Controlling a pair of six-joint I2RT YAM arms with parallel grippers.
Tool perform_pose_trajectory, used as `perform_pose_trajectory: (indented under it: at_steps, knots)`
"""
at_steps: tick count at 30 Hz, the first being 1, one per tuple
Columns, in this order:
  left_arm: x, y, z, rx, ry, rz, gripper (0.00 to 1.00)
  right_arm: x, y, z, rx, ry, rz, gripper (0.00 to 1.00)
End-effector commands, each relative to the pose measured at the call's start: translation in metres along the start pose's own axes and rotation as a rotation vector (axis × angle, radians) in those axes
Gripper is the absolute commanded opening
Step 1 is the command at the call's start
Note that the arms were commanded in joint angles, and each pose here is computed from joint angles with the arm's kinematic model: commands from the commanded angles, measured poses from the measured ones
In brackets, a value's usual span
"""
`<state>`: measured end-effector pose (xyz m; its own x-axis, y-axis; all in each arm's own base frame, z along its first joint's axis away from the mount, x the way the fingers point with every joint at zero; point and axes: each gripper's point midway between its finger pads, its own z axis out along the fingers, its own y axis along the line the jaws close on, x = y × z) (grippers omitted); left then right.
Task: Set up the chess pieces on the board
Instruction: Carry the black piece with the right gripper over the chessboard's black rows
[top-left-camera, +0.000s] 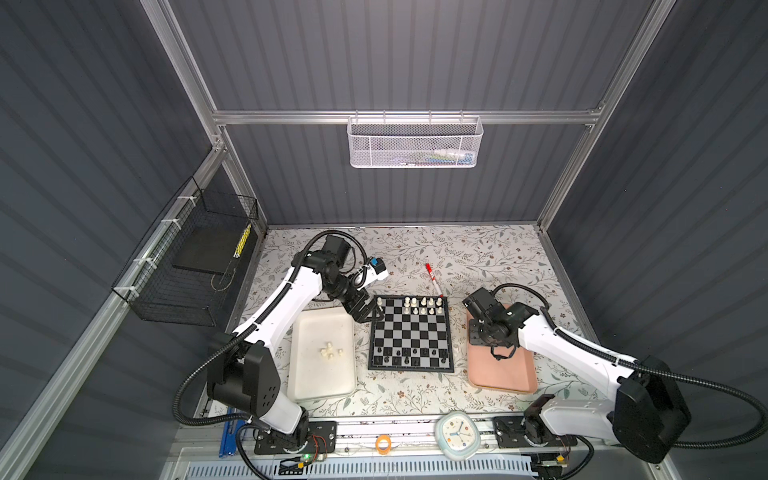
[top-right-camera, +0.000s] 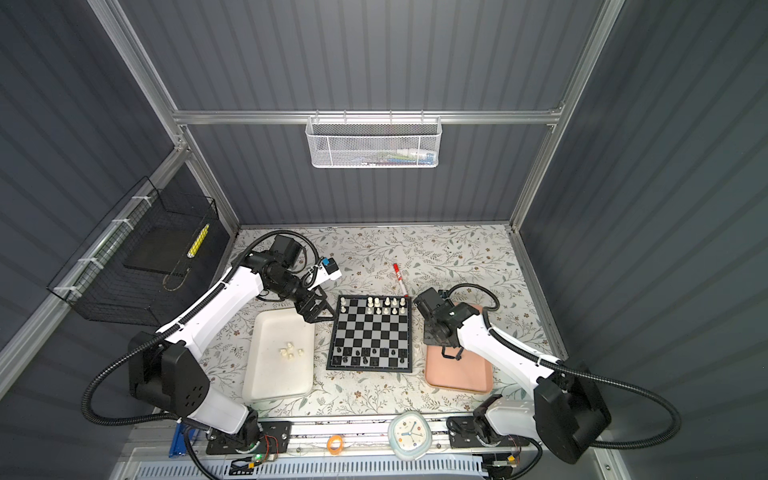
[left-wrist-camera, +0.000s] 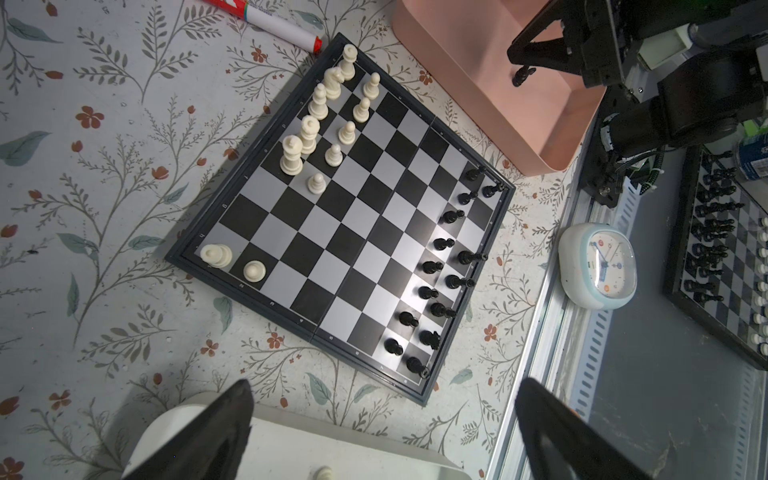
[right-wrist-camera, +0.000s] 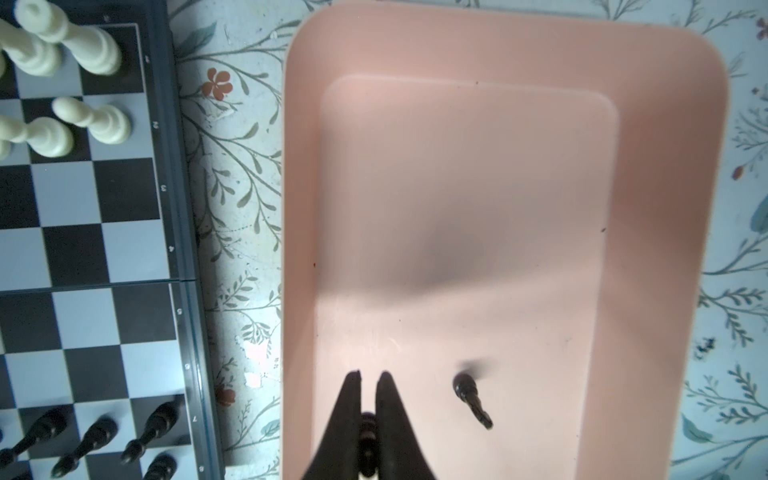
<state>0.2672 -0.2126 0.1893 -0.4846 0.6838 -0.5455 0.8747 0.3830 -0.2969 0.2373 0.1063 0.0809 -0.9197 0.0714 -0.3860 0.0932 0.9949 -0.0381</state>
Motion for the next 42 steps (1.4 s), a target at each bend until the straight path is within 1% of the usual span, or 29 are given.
perform_pose_trajectory:
  at_steps: [1,9,18,37,42]
  knots:
    - [0.002,-0.007,-0.004,-0.007,-0.007,0.009,0.99,-0.008,0.000,-0.013,0.017,-0.040,0.010,0.11]
    - [0.003,-0.008,-0.008,-0.025,-0.013,0.023,0.99,-0.019,0.018,-0.028,-0.002,-0.097,-0.020,0.11]
    - [0.006,-0.009,-0.017,-0.075,-0.015,0.056,0.99,-0.027,0.042,-0.044,-0.014,-0.158,-0.052,0.11]
    - [0.009,-0.014,-0.031,-0.135,-0.029,0.068,0.99,-0.007,0.088,-0.049,-0.057,-0.203,-0.114,0.12]
    - [0.017,-0.016,-0.029,-0.129,-0.006,0.042,0.99,-0.002,0.102,-0.048,-0.068,-0.208,-0.133,0.11]
